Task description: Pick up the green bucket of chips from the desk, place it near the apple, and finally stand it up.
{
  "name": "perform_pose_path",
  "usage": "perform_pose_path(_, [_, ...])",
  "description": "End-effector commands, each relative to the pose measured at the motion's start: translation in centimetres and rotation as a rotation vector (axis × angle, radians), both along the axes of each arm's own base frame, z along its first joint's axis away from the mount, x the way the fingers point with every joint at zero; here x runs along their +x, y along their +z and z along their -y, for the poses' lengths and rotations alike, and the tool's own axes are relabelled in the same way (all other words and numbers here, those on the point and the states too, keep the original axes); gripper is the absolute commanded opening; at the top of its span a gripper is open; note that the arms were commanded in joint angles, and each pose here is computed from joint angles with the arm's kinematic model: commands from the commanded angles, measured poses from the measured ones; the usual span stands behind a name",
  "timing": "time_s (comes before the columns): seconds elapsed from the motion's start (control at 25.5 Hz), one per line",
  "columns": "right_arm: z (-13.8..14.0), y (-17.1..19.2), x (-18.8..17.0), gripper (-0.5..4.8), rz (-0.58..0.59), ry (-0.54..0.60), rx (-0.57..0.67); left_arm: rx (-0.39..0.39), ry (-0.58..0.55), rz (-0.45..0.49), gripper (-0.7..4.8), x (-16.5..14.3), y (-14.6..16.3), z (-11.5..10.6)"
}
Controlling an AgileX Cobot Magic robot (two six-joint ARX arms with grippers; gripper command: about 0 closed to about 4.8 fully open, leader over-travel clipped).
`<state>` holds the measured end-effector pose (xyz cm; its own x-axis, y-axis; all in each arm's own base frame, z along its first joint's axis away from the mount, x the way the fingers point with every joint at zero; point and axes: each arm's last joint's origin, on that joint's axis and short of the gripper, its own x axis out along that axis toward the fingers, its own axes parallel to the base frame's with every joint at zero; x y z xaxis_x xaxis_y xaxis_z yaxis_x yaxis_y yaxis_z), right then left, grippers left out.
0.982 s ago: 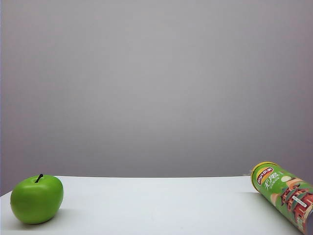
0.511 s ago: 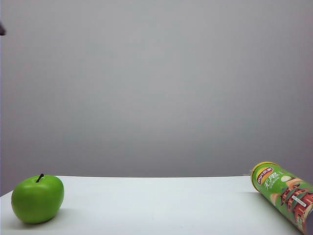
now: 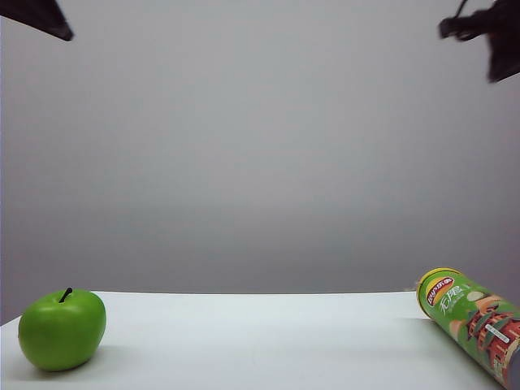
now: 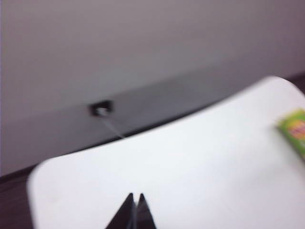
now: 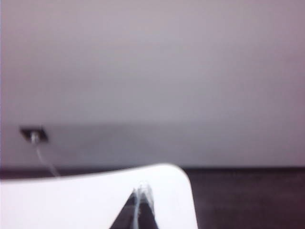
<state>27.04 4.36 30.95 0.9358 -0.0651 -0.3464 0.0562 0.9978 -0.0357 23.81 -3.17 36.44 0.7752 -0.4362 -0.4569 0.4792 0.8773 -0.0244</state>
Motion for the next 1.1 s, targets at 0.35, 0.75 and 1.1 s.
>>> perform_pose_path(0.35, [-0.4, -3.0, 9.6, 1.24, -0.357, 0.22, 0.005, -0.156, -0.345, -0.18, -0.04, 2.2, -1.6, 1.4])
perform_pose_path(0.75, [0.3, -7.0, 12.0, 4.79, -0.548, 0.194, 0.061, -0.219, -0.4, -0.224, 3.93, 3.4, -1.9, 2.4])
perform_pose_path(1.1, [0.2, -12.7, 12.7, 4.79, -0.781, 0.171, 0.049, -0.243, -0.403, -0.224, 4.79, 3.4, -1.5, 3.1])
